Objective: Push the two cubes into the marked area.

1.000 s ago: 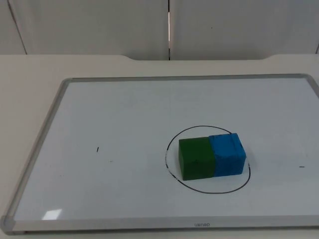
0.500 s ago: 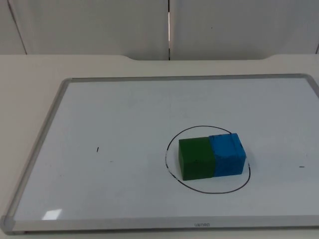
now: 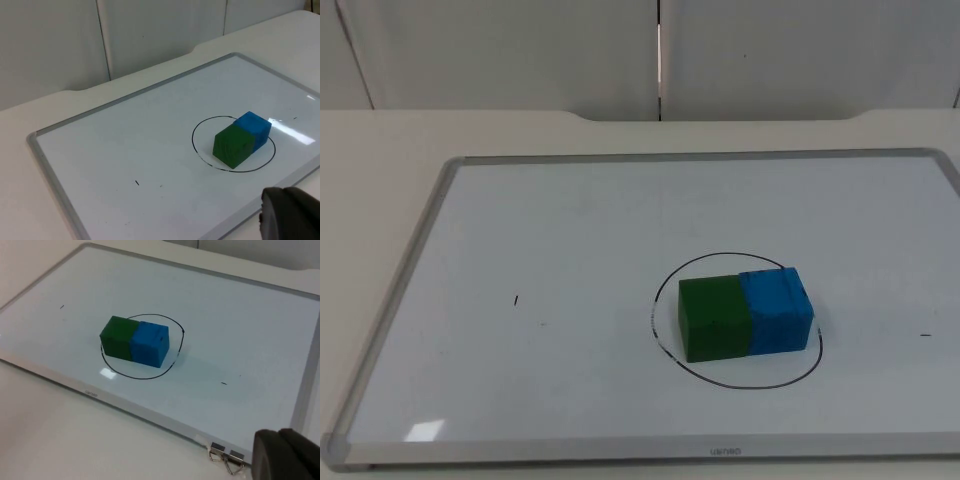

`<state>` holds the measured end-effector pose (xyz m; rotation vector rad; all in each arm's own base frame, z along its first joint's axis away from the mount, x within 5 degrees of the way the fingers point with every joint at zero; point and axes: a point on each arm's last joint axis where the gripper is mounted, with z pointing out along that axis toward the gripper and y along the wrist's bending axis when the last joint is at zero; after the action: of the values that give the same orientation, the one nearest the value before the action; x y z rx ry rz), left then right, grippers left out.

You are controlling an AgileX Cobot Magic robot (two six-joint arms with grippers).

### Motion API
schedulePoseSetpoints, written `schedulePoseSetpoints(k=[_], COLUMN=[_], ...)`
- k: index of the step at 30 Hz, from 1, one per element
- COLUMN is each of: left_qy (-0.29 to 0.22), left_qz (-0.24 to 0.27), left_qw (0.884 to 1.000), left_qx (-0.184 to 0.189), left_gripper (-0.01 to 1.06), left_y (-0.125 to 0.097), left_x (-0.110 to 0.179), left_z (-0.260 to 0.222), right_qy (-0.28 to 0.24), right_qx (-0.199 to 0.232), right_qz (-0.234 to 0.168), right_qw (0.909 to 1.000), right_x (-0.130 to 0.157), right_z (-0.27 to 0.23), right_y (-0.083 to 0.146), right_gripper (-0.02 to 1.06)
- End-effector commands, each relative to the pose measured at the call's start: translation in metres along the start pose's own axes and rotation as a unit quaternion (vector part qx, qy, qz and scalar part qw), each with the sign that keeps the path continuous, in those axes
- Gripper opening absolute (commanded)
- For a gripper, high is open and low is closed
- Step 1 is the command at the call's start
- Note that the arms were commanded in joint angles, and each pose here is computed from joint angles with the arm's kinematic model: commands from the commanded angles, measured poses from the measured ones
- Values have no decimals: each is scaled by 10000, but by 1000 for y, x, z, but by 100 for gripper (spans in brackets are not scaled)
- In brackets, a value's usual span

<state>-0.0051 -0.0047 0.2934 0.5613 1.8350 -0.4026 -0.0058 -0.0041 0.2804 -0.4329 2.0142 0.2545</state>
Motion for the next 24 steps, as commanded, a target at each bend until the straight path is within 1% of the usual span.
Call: schedulePoseSetpoints(k=[1, 24], left_qy=[-18, -18], left_qz=[-13, -13], left_qw=[10000, 10000], left_qx=[11, 11], left_gripper=[0, 0], left_y=[0, 0], left_x=[1, 1], left_z=[0, 0], right_qy=[-16, -19], right_qx=[54, 24], right_qz=[24, 7], right_qw=[10000, 10000], right_x=[0, 0], right_z=[0, 0], right_y=[-1, 0], right_gripper=[0, 0])
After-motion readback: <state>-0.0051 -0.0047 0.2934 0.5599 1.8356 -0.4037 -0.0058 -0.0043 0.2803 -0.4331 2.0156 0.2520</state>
